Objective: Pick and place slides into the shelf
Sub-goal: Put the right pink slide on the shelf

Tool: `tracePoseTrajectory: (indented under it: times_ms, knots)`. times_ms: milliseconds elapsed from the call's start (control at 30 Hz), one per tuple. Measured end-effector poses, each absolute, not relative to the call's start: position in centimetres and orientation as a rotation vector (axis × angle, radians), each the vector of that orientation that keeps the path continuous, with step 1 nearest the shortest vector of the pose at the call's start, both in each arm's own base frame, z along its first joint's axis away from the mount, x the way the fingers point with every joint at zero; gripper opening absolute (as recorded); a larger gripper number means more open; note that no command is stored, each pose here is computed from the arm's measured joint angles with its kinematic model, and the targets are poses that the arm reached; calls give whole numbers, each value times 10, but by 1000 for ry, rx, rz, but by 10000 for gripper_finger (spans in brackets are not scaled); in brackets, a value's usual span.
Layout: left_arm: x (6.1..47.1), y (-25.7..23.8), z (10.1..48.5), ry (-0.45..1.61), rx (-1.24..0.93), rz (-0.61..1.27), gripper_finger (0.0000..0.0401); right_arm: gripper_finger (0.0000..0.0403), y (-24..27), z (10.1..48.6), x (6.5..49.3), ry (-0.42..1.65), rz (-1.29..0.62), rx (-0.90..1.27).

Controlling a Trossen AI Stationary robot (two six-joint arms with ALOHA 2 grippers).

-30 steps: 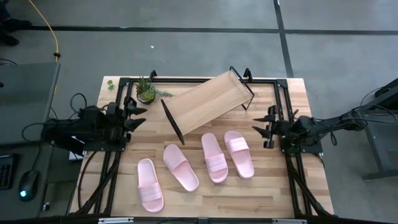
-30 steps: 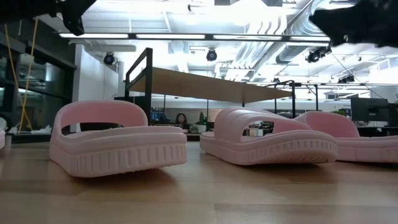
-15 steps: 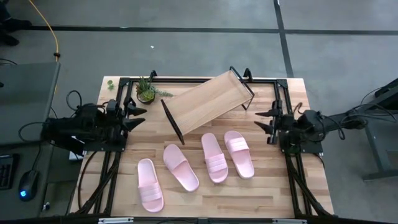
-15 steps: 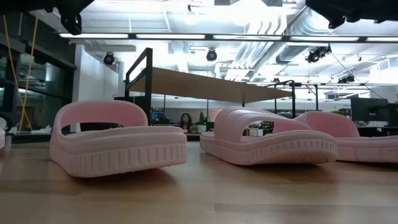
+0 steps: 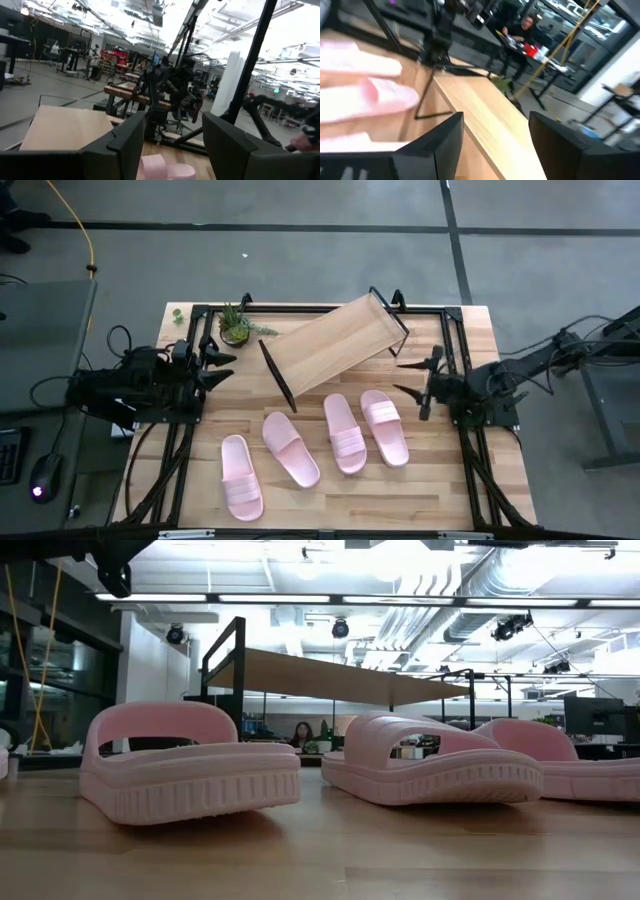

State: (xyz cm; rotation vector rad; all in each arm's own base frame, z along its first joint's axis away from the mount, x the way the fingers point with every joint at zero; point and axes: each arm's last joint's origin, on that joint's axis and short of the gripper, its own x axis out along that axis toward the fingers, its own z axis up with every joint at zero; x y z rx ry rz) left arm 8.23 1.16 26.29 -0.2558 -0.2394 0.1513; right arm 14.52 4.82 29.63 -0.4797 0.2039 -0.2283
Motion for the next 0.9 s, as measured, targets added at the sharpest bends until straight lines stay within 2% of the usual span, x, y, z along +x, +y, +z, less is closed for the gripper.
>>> tracePoseTrajectory:
  times_ms: [233, 500, 900]
  knots:
    - [83, 12, 260, -211, -261, 156, 184, 220, 83, 305, 164, 331, -329, -618]
    - [83, 12, 260, -208, -261, 156, 184, 221, 123, 296, 177, 448, -403, -770]
    - [83, 12, 260, -208, -263, 156, 184, 221, 152, 261, 191, 561, -401, -754]
